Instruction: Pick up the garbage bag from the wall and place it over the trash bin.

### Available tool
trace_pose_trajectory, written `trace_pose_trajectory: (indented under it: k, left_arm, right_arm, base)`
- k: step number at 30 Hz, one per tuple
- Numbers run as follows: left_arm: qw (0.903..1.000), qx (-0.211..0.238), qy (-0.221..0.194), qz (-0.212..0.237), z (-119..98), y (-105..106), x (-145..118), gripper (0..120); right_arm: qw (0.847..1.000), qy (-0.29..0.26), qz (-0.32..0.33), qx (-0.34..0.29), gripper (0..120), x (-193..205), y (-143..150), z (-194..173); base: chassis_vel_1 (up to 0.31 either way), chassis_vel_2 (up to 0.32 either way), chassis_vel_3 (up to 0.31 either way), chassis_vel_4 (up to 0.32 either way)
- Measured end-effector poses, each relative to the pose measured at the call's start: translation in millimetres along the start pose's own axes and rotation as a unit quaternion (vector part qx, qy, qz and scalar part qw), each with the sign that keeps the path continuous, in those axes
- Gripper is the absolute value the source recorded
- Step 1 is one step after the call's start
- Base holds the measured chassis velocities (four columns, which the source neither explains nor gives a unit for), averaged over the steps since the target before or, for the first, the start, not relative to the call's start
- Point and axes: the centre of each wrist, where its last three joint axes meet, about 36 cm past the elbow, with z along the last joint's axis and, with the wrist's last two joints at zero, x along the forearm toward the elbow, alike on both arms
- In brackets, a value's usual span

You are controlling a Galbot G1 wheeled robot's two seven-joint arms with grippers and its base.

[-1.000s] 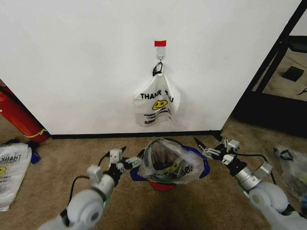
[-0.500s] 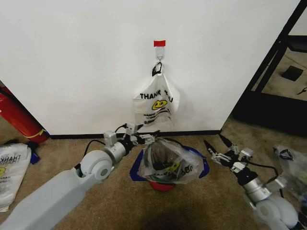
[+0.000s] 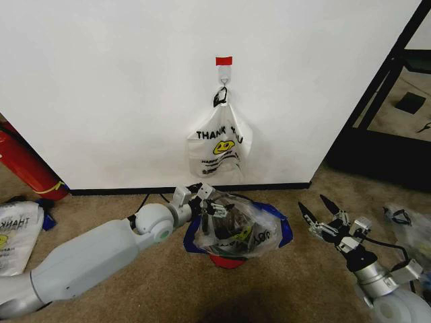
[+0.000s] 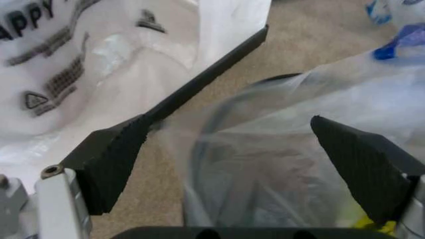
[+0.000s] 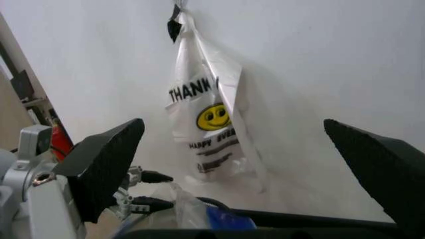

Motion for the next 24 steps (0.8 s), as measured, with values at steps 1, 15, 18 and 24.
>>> trace_pose_trajectory:
  k: [1,15,18,24]
  left_arm:
    - [1.0,-0.005,0.004,-0.002,0,2,-1,95]
    - [0.9986,-0.002,0.053,-0.009,4,16,-18,81]
    - [0.9967,0.009,0.08,-0.008,1,15,-18,71]
    - [0.9886,0.059,0.138,-0.01,-14,14,-22,50]
  right_arm:
    - [1.0,0.0,-0.001,-0.001,100,0,1,1]
    - [1.0,0.004,-0.009,-0.008,100,-2,5,11]
    - [1.0,0.005,-0.01,-0.007,100,0,5,11]
    - [1.0,0.006,-0.008,-0.006,100,2,5,11]
  base:
    - [0.0,0.0,0.0,0.0]
    - [0.0,0.0,0.0,0.0]
    - [0.0,0.0,0.0,0.0]
    - [0.0,0.0,0.0,0.0]
